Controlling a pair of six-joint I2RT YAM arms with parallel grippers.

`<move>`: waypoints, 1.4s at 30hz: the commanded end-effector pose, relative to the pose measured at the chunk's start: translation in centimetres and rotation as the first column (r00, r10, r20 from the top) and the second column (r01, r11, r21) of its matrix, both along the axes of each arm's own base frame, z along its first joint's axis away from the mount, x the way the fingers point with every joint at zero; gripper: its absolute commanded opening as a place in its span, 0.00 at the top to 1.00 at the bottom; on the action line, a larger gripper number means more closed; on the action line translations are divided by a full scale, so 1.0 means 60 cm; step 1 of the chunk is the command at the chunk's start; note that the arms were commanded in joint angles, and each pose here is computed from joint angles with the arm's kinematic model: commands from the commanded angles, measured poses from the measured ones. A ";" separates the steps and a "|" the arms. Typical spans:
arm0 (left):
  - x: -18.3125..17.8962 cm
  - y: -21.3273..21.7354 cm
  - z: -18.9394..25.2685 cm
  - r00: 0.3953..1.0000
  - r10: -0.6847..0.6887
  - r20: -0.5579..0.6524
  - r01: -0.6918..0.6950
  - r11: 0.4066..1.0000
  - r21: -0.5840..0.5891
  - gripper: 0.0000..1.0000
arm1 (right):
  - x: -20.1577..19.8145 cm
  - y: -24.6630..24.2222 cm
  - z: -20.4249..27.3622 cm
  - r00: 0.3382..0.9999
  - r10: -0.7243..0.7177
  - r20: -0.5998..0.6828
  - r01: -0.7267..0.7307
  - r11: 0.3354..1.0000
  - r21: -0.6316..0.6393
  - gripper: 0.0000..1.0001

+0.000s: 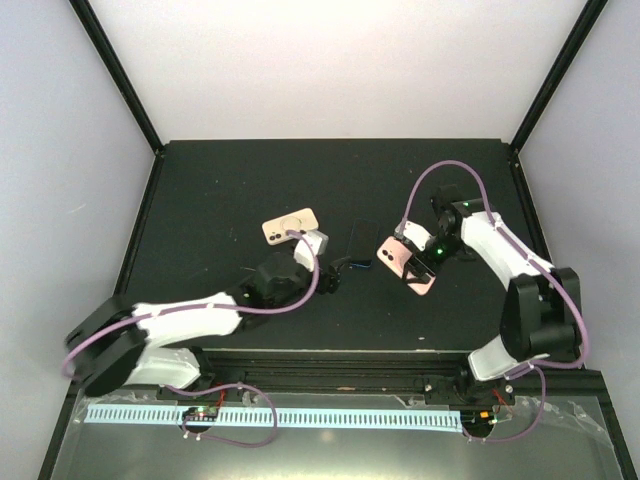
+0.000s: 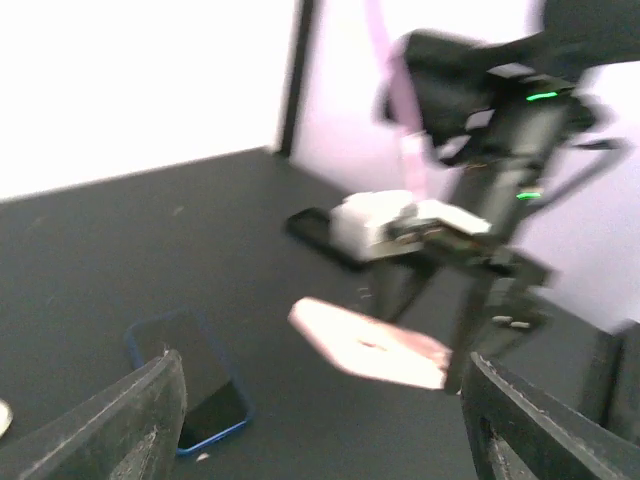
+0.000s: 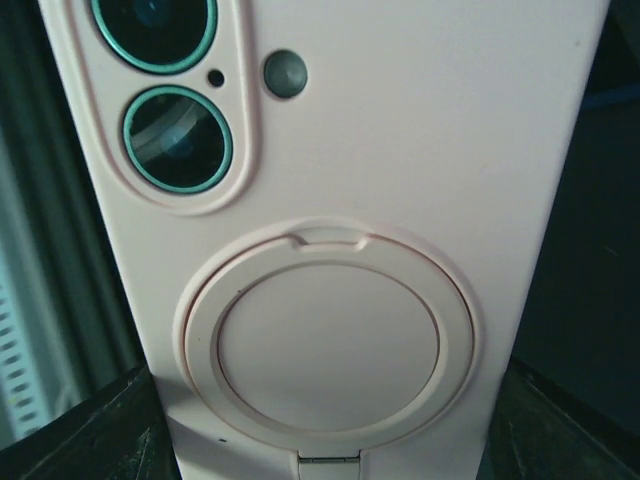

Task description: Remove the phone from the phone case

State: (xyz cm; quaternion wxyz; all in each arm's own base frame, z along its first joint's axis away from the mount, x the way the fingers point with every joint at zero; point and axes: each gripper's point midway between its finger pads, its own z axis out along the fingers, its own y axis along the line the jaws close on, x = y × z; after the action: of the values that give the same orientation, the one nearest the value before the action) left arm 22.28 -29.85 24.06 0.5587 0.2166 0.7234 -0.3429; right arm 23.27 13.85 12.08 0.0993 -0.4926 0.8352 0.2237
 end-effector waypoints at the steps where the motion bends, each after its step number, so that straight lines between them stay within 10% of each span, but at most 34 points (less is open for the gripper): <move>1: -0.103 0.022 0.034 0.975 -0.195 0.103 0.166 0.958 0.235 0.25 | -0.085 0.059 0.057 0.974 0.227 0.001 -0.224 0.958 0.182 0.40; 14: -0.224 0.058 -0.010 0.832 -0.502 0.236 0.155 0.618 0.771 0.29 | -0.204 0.104 0.076 0.837 0.538 0.096 -0.541 0.841 -0.001 0.37; 25: -0.248 -0.042 -0.047 0.651 -0.635 0.417 -0.118 0.457 0.881 0.26 | -0.253 0.121 0.057 0.796 0.604 0.039 -0.603 0.797 -0.030 0.38; 42: -0.269 -0.072 -0.087 0.550 -0.746 0.376 -0.121 0.374 0.919 0.88 | -0.265 0.131 0.063 0.770 0.638 0.012 -0.638 0.770 -0.011 0.33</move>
State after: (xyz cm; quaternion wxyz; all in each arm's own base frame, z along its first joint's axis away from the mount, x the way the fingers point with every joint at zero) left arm 6.33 -33.48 17.62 0.4962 0.7561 0.4129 0.1078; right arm 7.66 20.81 14.52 0.0070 -0.7431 0.6323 0.2188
